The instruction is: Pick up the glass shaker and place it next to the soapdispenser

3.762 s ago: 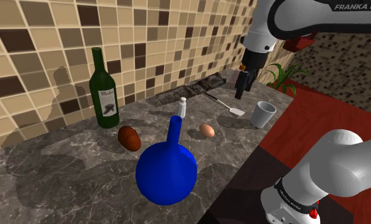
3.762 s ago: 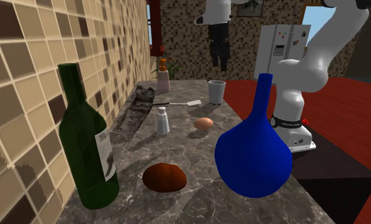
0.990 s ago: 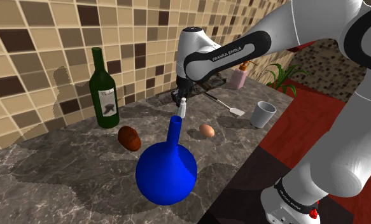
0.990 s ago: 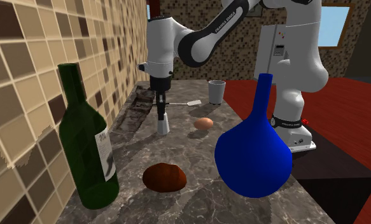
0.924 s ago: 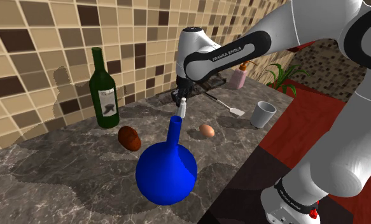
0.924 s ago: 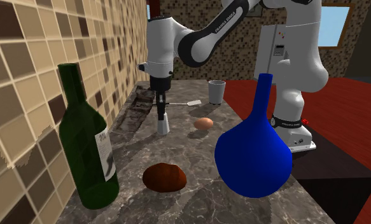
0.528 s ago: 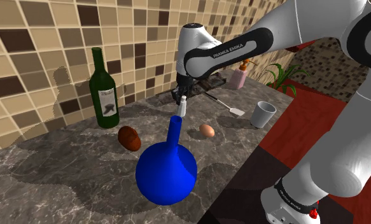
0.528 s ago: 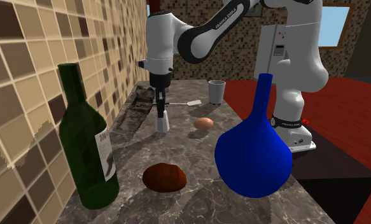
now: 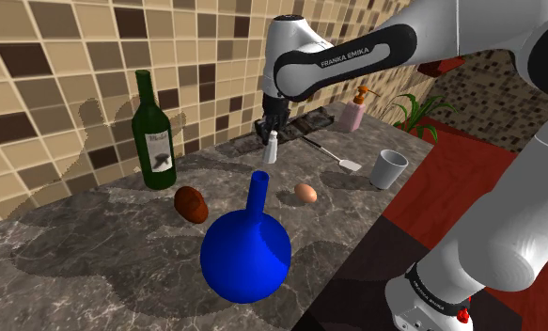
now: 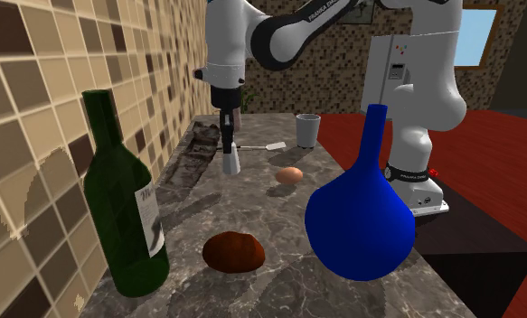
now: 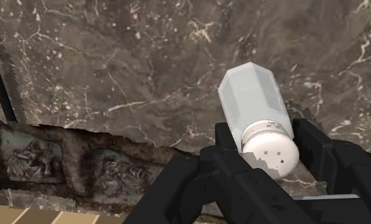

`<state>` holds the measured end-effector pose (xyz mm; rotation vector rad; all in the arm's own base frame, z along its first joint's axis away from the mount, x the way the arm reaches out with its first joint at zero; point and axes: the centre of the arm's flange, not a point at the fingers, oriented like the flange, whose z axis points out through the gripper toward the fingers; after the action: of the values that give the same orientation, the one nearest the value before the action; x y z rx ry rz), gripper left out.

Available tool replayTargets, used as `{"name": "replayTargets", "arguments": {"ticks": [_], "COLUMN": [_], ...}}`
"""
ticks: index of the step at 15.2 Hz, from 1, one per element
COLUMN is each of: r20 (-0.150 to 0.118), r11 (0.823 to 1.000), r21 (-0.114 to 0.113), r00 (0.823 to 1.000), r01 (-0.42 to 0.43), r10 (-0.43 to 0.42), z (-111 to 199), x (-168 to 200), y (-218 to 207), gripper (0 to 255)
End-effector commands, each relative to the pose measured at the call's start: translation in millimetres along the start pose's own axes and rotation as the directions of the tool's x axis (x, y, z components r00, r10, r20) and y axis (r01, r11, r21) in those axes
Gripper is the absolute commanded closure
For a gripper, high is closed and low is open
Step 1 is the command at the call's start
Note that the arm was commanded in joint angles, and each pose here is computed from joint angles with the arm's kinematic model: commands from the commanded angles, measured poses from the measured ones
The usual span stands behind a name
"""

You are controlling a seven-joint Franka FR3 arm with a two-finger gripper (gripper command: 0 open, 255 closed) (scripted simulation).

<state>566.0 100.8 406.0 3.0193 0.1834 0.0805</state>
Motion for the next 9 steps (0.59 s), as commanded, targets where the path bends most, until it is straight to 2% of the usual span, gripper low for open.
{"name": "replayTargets", "arguments": {"ticks": [1,9], "r20": [0.0,0.0], "r11": [1.0,1.0], "r21": [0.0,0.0], "r00": [1.0,1.0], "r01": [0.0,0.0], "r10": [0.0,0.0], "z": [-11.8,-53.7], "x": [-0.7,1.2], "y": [1.2,6.2], "gripper": [255,255]}}
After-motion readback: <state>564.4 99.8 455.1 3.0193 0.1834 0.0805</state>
